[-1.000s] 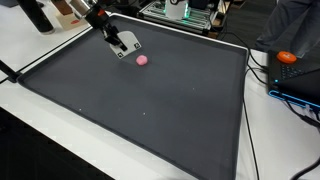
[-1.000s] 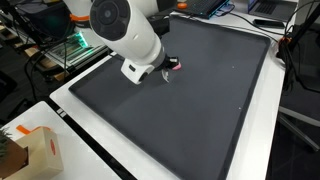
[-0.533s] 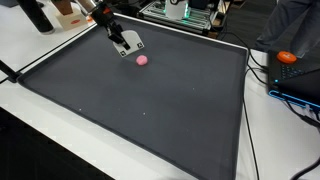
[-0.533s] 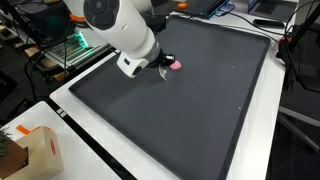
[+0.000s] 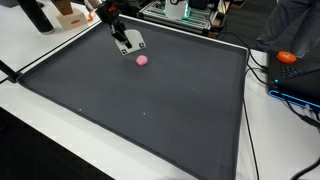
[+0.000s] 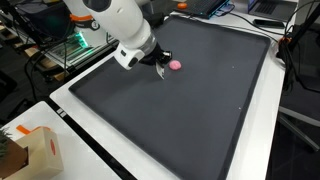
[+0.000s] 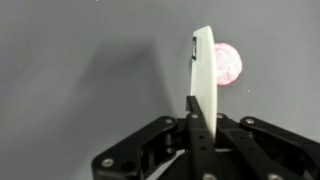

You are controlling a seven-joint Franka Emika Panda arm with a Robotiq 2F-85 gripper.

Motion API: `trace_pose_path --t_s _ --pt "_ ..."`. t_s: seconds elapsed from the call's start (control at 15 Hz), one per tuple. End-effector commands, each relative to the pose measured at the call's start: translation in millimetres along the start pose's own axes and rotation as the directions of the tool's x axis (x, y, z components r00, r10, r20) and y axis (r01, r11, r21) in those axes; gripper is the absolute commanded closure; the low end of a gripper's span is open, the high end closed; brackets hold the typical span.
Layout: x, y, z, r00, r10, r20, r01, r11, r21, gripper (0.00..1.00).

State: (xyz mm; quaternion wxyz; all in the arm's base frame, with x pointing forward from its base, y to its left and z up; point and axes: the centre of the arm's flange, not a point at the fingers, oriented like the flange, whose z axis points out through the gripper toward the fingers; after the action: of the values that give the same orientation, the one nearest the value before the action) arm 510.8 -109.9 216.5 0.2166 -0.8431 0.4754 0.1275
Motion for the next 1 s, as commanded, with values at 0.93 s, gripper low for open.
trace_pose_path --t_s 0.93 --pt "-98.3 -40.8 -12.7 0.869 -0.494 -0.042 0.468 0.845 -0.260 0.99"
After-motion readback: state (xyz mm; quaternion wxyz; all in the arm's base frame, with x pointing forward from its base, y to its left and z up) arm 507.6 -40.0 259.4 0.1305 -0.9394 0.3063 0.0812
